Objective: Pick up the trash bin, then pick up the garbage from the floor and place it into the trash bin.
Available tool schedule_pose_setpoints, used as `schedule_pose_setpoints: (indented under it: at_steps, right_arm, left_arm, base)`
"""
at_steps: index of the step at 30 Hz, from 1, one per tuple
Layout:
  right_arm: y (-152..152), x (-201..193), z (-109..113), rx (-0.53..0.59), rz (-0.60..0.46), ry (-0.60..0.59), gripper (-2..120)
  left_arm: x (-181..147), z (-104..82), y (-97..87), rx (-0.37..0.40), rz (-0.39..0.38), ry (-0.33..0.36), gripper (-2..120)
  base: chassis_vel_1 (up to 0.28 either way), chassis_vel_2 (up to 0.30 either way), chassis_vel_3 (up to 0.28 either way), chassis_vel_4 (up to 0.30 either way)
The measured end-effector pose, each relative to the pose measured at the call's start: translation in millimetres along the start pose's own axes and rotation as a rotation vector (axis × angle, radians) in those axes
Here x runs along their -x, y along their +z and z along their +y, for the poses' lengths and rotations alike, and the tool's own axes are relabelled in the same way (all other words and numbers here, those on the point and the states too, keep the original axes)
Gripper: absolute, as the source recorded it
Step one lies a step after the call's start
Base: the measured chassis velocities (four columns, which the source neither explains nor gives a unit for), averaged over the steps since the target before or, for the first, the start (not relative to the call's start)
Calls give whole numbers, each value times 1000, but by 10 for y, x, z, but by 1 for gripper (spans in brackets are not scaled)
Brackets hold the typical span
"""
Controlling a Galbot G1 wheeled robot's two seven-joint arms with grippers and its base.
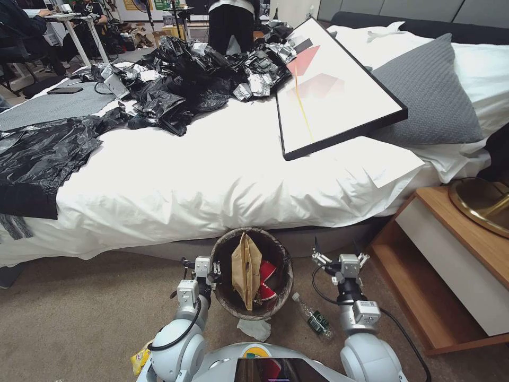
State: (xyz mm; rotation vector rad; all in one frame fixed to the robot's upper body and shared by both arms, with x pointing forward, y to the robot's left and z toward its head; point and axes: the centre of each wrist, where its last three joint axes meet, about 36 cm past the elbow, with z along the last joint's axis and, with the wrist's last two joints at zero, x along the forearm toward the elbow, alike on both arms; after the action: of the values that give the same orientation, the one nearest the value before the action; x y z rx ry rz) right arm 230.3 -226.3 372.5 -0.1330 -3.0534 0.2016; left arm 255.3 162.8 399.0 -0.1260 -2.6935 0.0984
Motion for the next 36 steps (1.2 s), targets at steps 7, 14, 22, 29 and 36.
schedule_pose_setpoints:
  at_steps: [7,14,22,29,36]
  right_arm:
    - [30,-174,-93,0,186,-59,100]
    - [97,-140,-378,-63,339,-182,100]
    - [160,33,-608,-60,515,-283,100]
    - [128,299,-718,-33,629,-326,100]
    - [220,523,-785,-14,693,-362,100]
  left_arm:
    - [7,14,-5,3,-7,-2,3]
    - [35,19,-18,5,-15,-2,3]
    - [48,21,-5,4,-14,-3,3]
    - [62,-1,26,1,-11,-4,3]
    - [71,2,38,4,-8,-4,3]
  base:
    - [0,0,0,0]
    - [0,0,0,0]
    - [0,0,0,0]
    - [0,0,0,0]
    - [0,0,0,0]
